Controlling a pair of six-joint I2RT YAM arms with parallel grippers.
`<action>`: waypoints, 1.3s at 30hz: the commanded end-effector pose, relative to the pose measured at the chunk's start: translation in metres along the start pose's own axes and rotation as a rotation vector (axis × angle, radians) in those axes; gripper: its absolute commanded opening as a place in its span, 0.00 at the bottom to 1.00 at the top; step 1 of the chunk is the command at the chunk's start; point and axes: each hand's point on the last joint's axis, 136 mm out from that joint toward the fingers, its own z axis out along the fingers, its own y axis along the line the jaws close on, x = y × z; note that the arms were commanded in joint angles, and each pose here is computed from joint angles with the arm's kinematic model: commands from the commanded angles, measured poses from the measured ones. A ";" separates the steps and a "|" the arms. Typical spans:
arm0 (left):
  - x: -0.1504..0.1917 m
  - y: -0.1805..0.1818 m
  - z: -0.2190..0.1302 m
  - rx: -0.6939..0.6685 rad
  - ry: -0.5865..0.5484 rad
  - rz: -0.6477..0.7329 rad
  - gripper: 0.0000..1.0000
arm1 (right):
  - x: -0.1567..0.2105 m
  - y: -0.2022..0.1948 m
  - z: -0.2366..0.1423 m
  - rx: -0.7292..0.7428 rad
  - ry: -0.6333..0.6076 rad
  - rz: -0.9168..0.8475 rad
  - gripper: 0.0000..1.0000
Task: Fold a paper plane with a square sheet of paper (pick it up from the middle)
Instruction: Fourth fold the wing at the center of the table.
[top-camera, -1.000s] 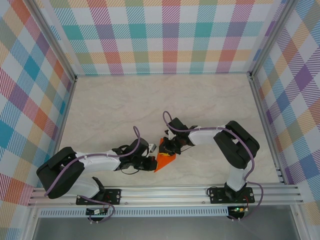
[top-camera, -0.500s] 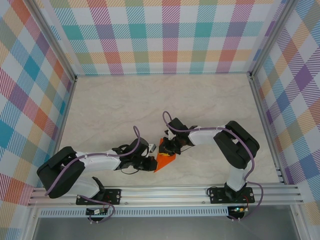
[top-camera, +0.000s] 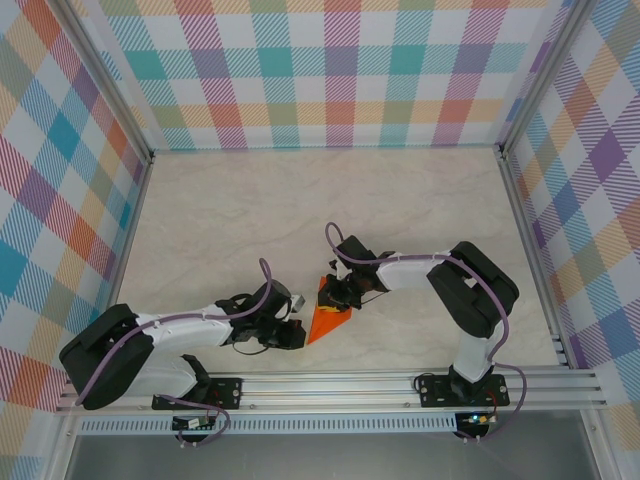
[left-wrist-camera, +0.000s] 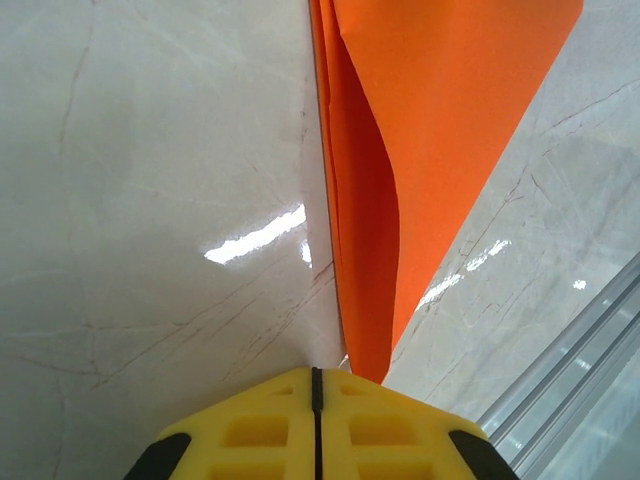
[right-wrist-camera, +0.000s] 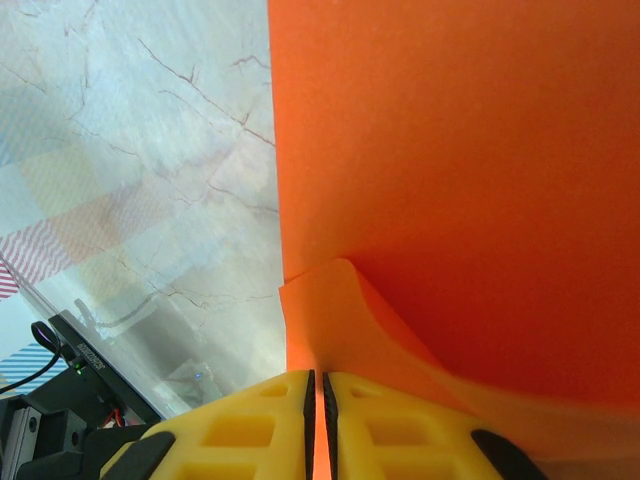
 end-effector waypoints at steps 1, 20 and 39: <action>-0.001 -0.004 0.000 0.021 0.001 -0.001 0.07 | 0.008 -0.040 0.010 0.133 0.020 0.055 0.14; -0.052 -0.056 -0.016 0.182 -0.168 -0.017 0.11 | 0.009 -0.043 0.011 0.137 0.022 0.058 0.14; -0.018 -0.020 0.011 0.108 -0.043 -0.061 0.11 | 0.010 -0.046 0.012 0.144 0.026 0.064 0.14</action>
